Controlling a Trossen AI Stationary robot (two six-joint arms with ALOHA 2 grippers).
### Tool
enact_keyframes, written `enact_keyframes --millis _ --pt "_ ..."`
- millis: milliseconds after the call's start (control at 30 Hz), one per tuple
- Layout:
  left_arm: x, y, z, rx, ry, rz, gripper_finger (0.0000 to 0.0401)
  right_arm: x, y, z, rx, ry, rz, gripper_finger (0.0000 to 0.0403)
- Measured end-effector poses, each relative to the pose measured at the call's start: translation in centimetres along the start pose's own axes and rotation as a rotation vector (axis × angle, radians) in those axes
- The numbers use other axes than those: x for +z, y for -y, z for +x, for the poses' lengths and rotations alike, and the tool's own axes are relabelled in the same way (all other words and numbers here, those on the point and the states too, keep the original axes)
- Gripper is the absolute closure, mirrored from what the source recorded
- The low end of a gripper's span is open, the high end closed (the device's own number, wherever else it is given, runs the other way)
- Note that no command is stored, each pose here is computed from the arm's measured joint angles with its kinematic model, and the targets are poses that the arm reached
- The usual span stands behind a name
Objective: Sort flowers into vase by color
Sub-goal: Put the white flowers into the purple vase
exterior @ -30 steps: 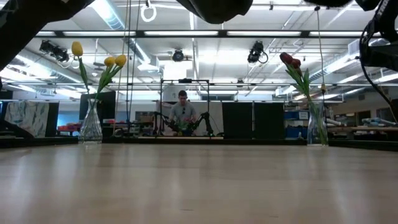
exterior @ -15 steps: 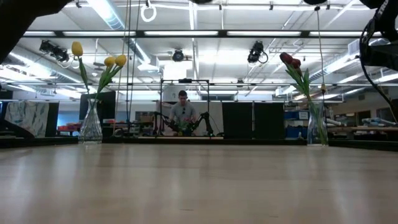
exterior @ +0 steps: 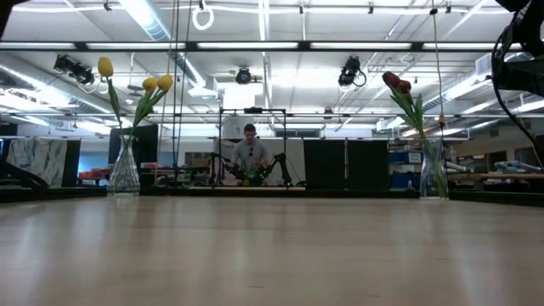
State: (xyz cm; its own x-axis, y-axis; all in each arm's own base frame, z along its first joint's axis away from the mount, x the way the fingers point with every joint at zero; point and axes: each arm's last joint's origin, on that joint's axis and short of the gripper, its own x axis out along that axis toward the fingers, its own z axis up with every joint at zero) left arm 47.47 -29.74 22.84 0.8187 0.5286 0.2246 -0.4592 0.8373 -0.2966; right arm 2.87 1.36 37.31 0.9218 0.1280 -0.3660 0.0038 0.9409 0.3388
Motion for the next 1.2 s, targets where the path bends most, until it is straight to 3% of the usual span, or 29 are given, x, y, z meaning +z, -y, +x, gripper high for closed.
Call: enact_keyframes --millis 100,233,400,500,667,867,1100,1200 --pt "0.1 0.6 -1.0 -0.024 -0.006 0.008 0.0399 0.0 0.0 0.0 0.003 -0.007 -0.023 0.0310" --pt "0.3 1.5 -1.9 -0.226 0.021 -0.054 0.0399 0.0 0.0 0.0 0.001 -0.009 -0.035 0.0310" --pt "1.1 2.2 -4.0 -0.205 0.039 -0.070 0.0399 -0.1 0.1 0.0 0.004 -0.020 -0.037 0.0310" --pt "2.2 2.5 -5.5 -0.198 0.094 -0.063 0.0399 -0.1 0.1 0.0 0.003 -0.018 0.000 0.0310" --pt "3.9 2.8 -6.8 -0.389 0.272 -0.108 0.0399 0.0 0.1 0.0 -0.008 0.011 0.064 0.0310" --pt "3.2 2.5 -4.2 -0.621 0.316 -0.160 0.0399 0.3 0.1 0.0 -0.033 0.090 0.085 0.0310" --pt "1.2 1.4 0.2 -0.781 0.209 -0.115 0.0399 0.4 0.0 0.0 -0.031 0.112 0.104 0.0310" --pt "1.0 0.7 1.6 -0.853 0.224 -0.101 0.0399 0.4 -0.1 0.0 -0.029 0.115 0.101 0.0310"
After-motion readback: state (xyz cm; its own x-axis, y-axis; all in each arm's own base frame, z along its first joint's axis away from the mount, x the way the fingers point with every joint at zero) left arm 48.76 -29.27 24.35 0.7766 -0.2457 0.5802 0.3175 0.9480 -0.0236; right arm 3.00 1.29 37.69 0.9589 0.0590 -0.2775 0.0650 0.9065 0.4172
